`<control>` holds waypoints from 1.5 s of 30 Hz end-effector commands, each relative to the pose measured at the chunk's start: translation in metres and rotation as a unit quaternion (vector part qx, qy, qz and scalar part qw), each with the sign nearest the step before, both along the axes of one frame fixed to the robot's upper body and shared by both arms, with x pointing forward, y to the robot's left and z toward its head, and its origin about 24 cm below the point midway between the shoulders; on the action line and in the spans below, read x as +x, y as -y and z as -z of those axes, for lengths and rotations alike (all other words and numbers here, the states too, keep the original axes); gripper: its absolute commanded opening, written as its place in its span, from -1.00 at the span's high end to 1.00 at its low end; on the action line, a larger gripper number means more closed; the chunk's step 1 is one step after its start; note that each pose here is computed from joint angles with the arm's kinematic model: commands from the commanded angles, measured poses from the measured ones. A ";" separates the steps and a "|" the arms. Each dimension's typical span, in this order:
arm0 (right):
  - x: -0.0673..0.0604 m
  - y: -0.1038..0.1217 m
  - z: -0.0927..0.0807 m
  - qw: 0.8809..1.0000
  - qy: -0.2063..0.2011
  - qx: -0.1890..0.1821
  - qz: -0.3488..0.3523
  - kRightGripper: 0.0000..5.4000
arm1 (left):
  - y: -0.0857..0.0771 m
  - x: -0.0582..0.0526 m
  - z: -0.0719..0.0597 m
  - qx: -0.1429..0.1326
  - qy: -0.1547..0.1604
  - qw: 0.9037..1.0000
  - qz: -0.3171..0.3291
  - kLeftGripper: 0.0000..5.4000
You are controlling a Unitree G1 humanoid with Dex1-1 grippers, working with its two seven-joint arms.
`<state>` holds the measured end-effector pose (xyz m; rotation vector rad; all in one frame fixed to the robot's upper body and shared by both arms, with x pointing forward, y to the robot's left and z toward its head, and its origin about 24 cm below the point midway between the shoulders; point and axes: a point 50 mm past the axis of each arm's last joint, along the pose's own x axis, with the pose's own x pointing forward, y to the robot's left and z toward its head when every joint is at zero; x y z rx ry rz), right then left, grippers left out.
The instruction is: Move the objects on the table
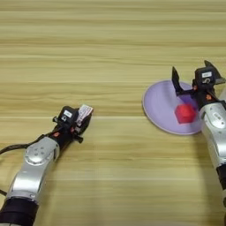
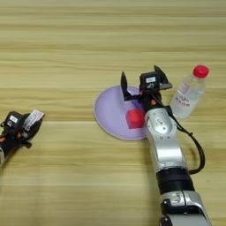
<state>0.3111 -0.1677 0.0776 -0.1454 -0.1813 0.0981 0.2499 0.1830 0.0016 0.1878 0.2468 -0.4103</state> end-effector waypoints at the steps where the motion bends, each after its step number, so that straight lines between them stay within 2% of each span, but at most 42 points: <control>1: 0.004 -0.002 -0.005 1.000 0.012 0.003 0.001 -1.00 | 0.025 0.011 -0.013 -0.021 0.012 0.999 0.038 0.24; 7: 0.004 -0.001 -0.006 1.000 0.013 0.005 0.003 -1.00 | 0.061 0.023 -0.041 -0.037 0.037 0.993 0.110 0.25; 13: 0.003 -0.001 -0.006 1.000 0.015 0.007 0.006 -1.00 | 0.092 0.031 -0.057 -0.026 0.048 0.983 0.173 0.25; 18: 0.002 -0.002 -0.007 1.000 0.017 0.008 0.006 -1.00 | 0.108 0.038 -0.070 -0.013 0.059 0.977 0.206 0.25; 22: 0.001 -0.003 -0.008 1.000 0.019 0.009 0.005 -1.00 | 0.116 0.041 -0.066 0.002 0.050 0.974 0.221 0.25; 28: 0.000 -0.006 -0.008 1.000 0.019 0.009 0.003 -1.00 | 0.130 0.043 -0.065 0.003 0.037 0.967 0.250 0.25; 36: -0.002 -0.008 -0.010 1.000 0.022 0.011 0.003 -1.00 | 0.146 0.051 -0.052 0.015 0.007 0.962 0.272 0.25; 45: -0.003 -0.011 -0.010 1.000 0.020 0.012 0.001 -1.00 | 0.160 0.057 -0.044 0.021 -0.002 0.959 0.281 0.25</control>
